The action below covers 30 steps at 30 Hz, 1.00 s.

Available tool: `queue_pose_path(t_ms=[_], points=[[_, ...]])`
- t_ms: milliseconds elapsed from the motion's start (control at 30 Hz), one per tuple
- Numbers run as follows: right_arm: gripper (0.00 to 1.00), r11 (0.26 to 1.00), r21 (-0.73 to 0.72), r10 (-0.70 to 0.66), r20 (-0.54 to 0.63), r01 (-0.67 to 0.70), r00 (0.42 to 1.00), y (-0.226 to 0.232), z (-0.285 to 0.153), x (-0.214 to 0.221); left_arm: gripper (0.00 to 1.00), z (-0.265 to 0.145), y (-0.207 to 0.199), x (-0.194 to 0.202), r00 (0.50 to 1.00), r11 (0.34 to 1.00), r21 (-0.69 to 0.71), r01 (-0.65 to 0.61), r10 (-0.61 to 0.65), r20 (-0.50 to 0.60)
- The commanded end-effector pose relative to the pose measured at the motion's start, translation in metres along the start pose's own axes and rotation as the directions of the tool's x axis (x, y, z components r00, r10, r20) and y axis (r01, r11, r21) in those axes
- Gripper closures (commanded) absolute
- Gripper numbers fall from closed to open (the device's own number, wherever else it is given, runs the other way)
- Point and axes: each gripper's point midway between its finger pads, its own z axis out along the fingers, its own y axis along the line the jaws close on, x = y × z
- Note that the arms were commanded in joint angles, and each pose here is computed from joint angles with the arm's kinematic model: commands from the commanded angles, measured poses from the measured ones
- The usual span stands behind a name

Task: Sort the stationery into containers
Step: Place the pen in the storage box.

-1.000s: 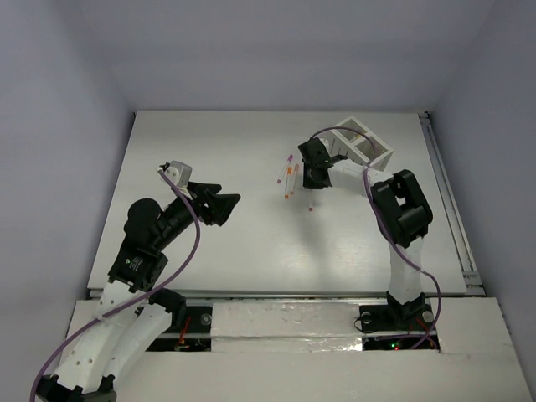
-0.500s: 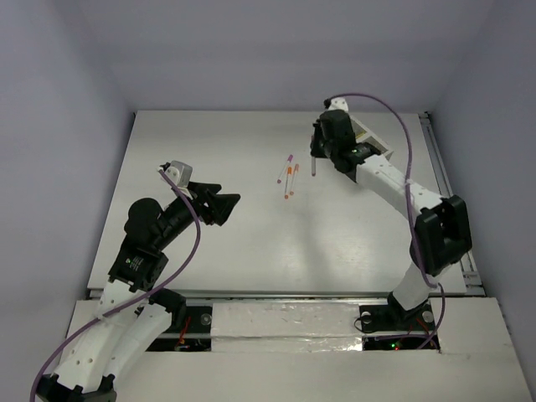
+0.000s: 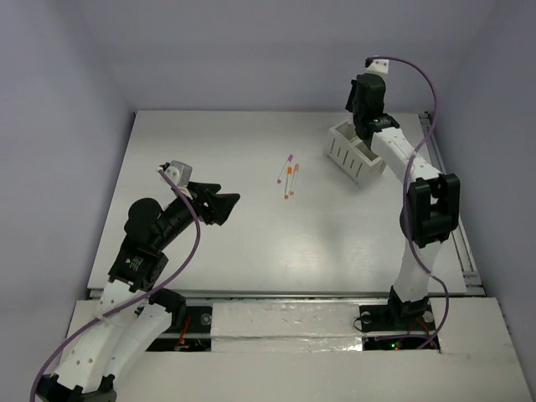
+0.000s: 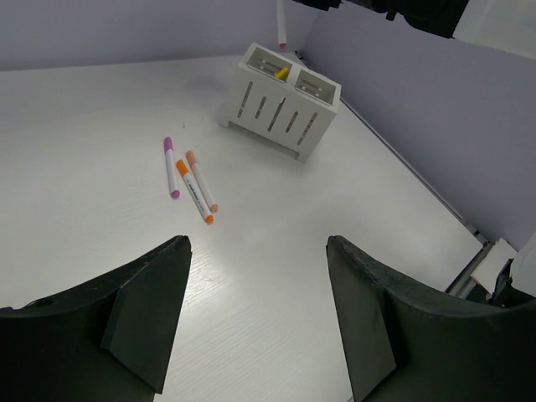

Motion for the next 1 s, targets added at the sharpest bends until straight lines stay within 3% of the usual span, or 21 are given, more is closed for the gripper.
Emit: queue_pose_path(t_ms=[0,300,767,867,900,967], points=[[0.99,0.996,0.048,-0.076,0.129,0.070,0.989,-0.002,0.004,-0.042,0.37,0.001,-0.001,-0.006,0.999,1.000,0.007,-0.022,0.022,0.026],[0.95,0.990,0.072,-0.126,0.067,0.122,0.990,-0.008,0.029,0.002,0.37,0.003,0.001,-0.004,1.000,1.000,0.000,-0.022,0.022,0.017],[0.84,0.988,0.066,-0.142,0.002,0.141,0.990,-0.016,0.023,0.038,0.37,0.002,-0.001,-0.005,0.999,1.000,0.007,-0.023,0.023,0.024],[0.70,0.990,0.054,-0.129,0.000,0.128,0.992,-0.015,0.019,0.038,0.37,0.000,-0.002,-0.007,0.999,1.000,0.011,-0.025,0.025,0.033],[0.59,0.991,0.051,-0.122,0.000,0.122,0.992,-0.014,0.017,0.036,0.37,0.000,-0.002,-0.008,0.999,1.000,0.008,-0.027,0.026,0.034],[0.49,0.995,0.027,-0.099,0.017,0.099,0.995,-0.010,0.010,0.022,0.37,0.002,0.000,-0.005,1.000,1.000,0.007,-0.021,0.021,0.022]])
